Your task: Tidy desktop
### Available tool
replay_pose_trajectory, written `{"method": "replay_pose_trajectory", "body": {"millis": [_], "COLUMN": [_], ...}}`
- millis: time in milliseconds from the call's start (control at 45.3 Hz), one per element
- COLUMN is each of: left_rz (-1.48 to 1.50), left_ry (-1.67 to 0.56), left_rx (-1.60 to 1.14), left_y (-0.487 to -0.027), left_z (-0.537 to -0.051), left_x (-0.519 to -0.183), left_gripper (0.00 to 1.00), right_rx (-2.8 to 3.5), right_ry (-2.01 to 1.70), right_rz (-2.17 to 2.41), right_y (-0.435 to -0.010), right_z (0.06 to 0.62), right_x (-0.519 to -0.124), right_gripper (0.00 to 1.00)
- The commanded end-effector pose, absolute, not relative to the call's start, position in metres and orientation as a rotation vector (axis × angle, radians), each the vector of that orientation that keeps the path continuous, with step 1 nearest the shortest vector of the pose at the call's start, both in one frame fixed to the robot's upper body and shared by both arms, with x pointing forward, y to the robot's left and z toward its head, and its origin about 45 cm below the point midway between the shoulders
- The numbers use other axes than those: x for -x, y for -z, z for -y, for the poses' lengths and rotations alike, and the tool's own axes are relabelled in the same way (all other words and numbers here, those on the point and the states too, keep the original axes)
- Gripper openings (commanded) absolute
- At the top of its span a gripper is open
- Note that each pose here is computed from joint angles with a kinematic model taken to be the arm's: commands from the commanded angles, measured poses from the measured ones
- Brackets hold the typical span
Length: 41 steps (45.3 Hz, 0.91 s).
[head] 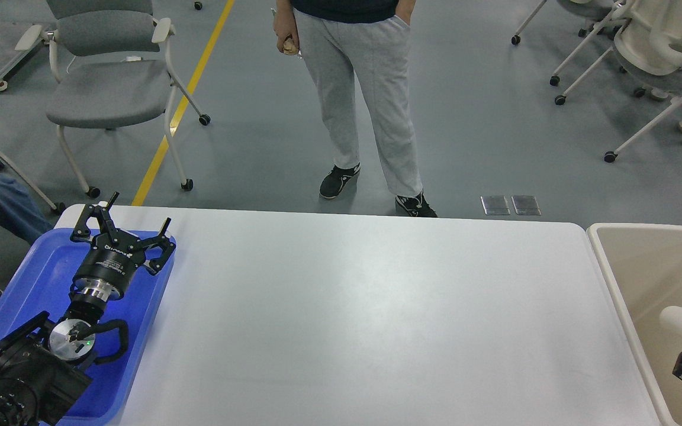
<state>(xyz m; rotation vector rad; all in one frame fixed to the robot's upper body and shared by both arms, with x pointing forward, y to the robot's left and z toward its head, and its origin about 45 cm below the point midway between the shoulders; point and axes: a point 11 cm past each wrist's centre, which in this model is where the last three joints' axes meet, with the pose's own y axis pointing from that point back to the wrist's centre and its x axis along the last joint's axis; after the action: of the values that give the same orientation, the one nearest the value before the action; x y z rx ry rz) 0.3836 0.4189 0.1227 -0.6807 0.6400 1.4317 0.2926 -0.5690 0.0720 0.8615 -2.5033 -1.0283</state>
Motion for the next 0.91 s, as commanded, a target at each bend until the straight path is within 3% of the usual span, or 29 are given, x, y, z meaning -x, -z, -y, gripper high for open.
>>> {"method": "replay_pose_trajectory", "body": {"millis": [0, 641, 884], "left_rz": [-0.64, -0.64, -0.64], "left_ry": [-1.432, -1.432, -1.431], "left_rx": [0.681, 0.679, 0.681], "left_y": [-0.123, -0.123, -0.123], "left_z": [-0.419, -0.419, -0.419], "left_x": [-0.383, -0.383, -0.384], "left_gripper": [1.0, 1.0, 1.0], "right_rx": [-0.876, -0.907, -1.224], "right_ry": [1.008, 0.846, 0.623], "right_rz": [2.542, 2.466, 2.635], "right_y": [-0.089, -0.099, -0.137], "right_z": [0.583, 0.589, 0.587], "right_x": [-0.299, -0.303, -0.342], "right_gripper": [1.0, 1.0, 1.0]}}
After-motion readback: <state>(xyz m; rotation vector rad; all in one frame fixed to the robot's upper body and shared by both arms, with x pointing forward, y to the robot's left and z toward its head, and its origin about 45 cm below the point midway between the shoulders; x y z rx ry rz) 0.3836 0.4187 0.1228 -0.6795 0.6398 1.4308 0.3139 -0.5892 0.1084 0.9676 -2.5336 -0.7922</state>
